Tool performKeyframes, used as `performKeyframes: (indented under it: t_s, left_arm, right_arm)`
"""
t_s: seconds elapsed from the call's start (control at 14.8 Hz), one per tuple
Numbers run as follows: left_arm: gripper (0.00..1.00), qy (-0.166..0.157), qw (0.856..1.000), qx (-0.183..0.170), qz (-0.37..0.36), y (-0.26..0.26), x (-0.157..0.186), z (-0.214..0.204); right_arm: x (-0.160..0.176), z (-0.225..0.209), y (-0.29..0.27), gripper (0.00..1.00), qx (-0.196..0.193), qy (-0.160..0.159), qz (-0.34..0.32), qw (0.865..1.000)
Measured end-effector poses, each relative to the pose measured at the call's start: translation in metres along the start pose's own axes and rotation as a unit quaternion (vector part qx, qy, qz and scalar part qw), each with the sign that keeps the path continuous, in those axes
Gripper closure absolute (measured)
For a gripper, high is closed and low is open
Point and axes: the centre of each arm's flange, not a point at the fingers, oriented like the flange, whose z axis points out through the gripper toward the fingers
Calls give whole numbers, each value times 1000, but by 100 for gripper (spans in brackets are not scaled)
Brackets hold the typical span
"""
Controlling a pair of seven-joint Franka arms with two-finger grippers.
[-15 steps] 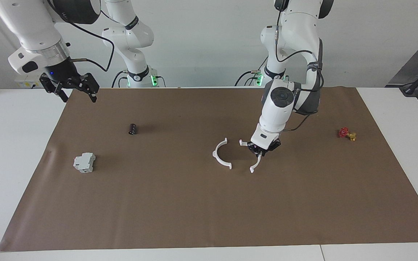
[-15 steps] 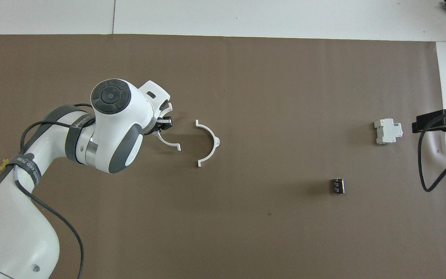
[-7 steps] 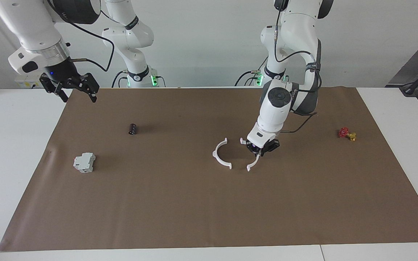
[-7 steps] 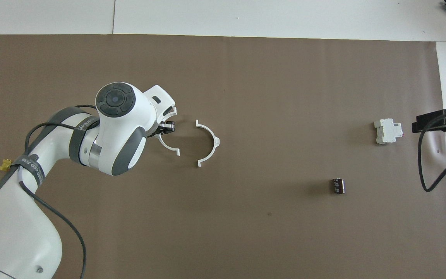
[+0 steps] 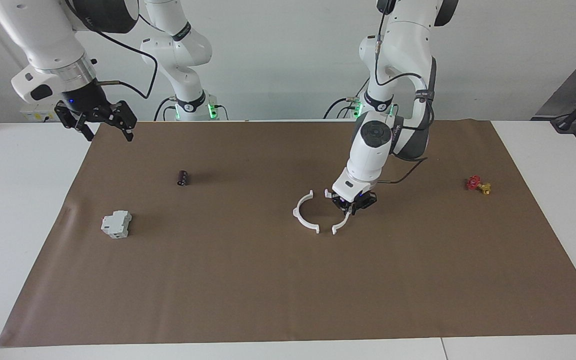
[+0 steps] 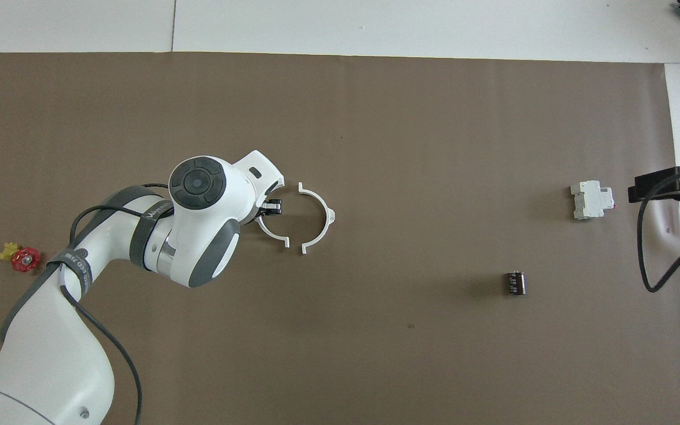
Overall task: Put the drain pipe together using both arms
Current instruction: 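Align and press the held half-ring against the placed half-ring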
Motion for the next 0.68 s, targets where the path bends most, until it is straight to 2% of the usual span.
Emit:
performKeyframes:
  t_s: [0.68]
  left_arm:
    - [79, 5, 1000, -2, -28, 3, 0, -3]
  right_arm:
    - [0, 0, 0, 0, 0, 0, 0, 1000]
